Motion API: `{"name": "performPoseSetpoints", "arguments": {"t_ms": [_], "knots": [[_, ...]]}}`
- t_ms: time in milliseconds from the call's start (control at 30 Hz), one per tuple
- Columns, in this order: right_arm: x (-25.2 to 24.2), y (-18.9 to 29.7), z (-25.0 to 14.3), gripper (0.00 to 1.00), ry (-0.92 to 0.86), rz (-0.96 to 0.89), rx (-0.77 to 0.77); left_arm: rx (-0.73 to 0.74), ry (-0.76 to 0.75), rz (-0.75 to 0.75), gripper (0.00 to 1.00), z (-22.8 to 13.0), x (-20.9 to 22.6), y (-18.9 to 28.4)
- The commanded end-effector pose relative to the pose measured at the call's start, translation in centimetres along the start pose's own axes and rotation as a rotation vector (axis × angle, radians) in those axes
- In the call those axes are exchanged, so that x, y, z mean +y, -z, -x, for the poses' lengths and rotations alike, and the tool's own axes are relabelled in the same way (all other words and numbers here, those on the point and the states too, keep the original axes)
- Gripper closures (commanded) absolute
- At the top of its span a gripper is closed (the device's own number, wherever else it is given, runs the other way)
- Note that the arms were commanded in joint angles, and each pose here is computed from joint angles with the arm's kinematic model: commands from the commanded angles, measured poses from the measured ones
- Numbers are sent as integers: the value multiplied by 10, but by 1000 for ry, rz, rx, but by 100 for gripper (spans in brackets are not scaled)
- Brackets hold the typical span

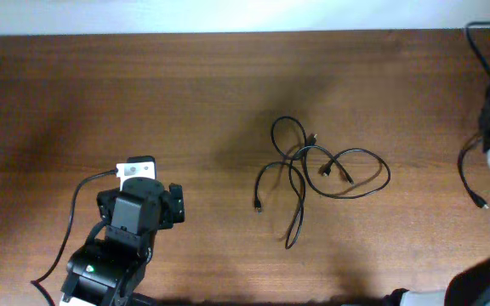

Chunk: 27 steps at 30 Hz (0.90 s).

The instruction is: Untangle cables

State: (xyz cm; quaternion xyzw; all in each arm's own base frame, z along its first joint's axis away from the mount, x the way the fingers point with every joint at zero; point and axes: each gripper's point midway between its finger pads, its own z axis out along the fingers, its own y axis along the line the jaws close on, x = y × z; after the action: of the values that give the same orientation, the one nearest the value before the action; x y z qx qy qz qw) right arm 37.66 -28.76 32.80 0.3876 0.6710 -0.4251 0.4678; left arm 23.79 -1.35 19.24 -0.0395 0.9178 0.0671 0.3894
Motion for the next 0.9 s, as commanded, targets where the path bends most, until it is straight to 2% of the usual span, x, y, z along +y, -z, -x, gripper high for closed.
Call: {"name": "performPoseSetpoints", "arguments": {"t_ms": [0,100,167,200,233,300,333,533,600,700,733,800,867], "knots": [[1,-44,-55,96,108,21,150,-12,-7,12,1,3,3,1],[10,-64,-115,96,148,89,323,-12,-7,13,1,3,3,1],[32,-59,-141,96,143,239,421,-12,-7,12,1,3,3,1],[43,-54,-146,77,136,309,444,-12,-7,13,1,3,3,1],[53,-48,-150,45,129,377,468,-11,-8,13,1,3,3,1],[64,-33,-166,18,137,471,546,-12,-7,12,1,3,3,1],[67,-23,-176,12,146,517,598,-12,-7,13,1,3,3,1],[89,44,-214,9,114,816,878,-12,-7,12,1,3,3,1],[89,59,-201,9,91,874,897,-12,-7,13,1,3,3,1],[74,84,-136,8,76,918,762,-12,-7,13,1,3,3,1],[73,96,-127,7,77,943,747,-12,-7,13,1,3,3,1],[72,124,-124,5,87,1004,778,-12,-7,13,1,3,3,1],[78,164,-142,5,139,1081,896,-12,-7,12,1,3,3,1]]}}
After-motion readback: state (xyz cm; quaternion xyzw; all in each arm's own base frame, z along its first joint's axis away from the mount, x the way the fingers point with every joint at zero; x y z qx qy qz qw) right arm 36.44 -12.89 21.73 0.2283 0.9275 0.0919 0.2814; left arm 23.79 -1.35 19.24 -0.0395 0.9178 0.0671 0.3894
